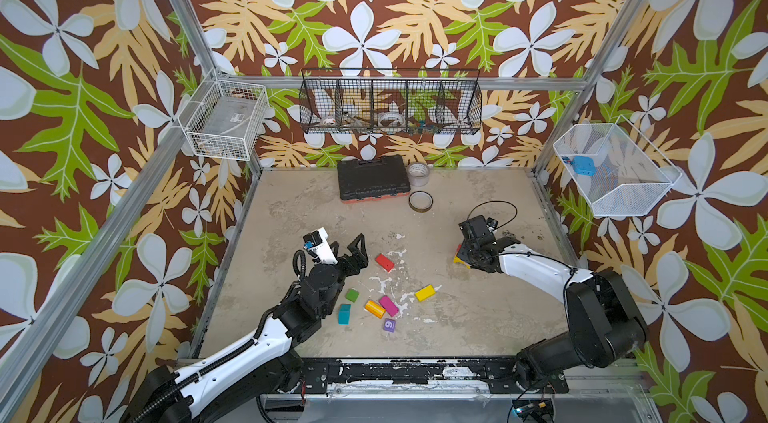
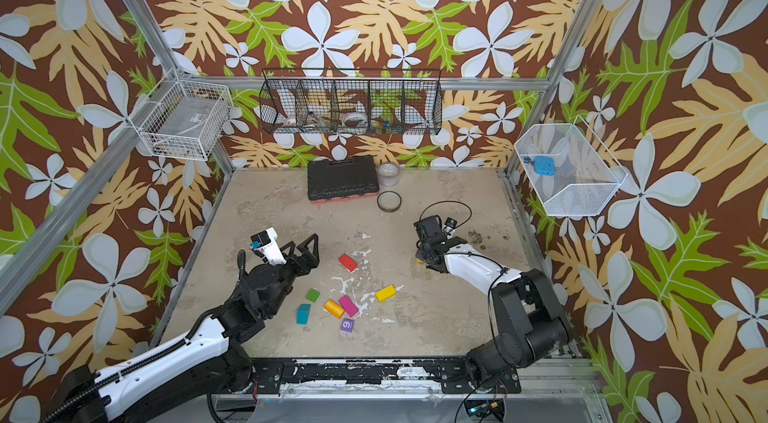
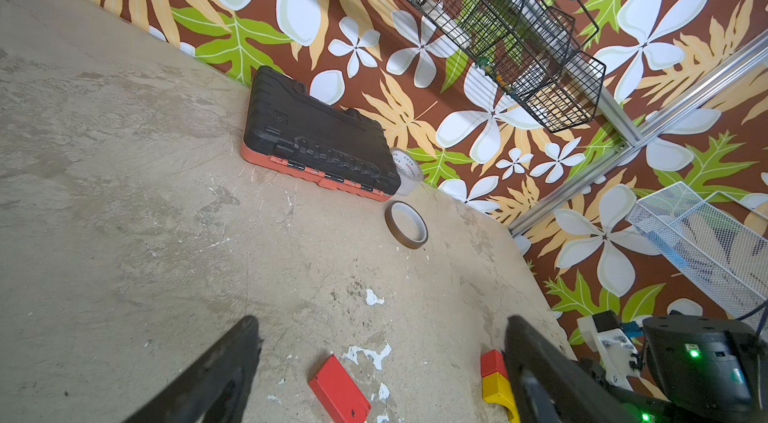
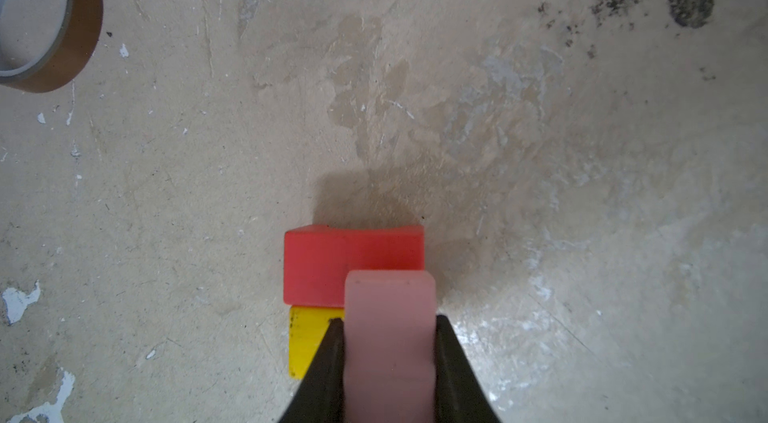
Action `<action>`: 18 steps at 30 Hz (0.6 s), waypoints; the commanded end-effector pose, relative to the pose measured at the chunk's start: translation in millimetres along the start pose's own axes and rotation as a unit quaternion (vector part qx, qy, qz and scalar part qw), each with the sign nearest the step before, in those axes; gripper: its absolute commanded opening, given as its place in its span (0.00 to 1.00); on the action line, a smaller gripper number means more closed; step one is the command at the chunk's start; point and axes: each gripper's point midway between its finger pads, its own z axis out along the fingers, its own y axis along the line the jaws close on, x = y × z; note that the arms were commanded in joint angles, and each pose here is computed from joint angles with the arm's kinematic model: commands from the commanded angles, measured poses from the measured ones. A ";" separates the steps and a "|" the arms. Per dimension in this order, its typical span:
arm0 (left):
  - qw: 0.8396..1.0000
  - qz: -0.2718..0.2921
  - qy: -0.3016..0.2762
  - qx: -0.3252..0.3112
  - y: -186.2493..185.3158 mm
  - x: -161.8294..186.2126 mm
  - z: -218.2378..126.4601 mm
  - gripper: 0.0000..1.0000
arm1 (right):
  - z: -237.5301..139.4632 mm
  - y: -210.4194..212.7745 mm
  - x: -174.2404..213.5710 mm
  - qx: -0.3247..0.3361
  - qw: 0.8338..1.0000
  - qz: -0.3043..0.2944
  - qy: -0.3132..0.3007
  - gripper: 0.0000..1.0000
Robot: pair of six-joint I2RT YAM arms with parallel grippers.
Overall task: Build the wood block tower
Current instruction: 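Lower the pink block onto the red arch and yellow blocks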
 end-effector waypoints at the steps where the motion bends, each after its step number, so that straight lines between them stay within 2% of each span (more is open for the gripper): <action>1: 1.000 0.002 -0.013 0.000 -2.3 -7.3 0.5 0.93 | 1.0 3.1 -5.7 0.002 1.000 -0.005 -0.009 0.06; 12: 1.000 0.004 -0.011 0.000 -2.6 -6.3 1.0 0.93 | 5.7 2.4 -3.9 0.009 1.000 -0.006 -0.006 0.18; 18: 1.000 0.003 -0.011 0.000 -2.6 -6.4 1.0 0.93 | 5.5 1.2 -5.8 0.014 1.000 -0.007 -0.009 0.28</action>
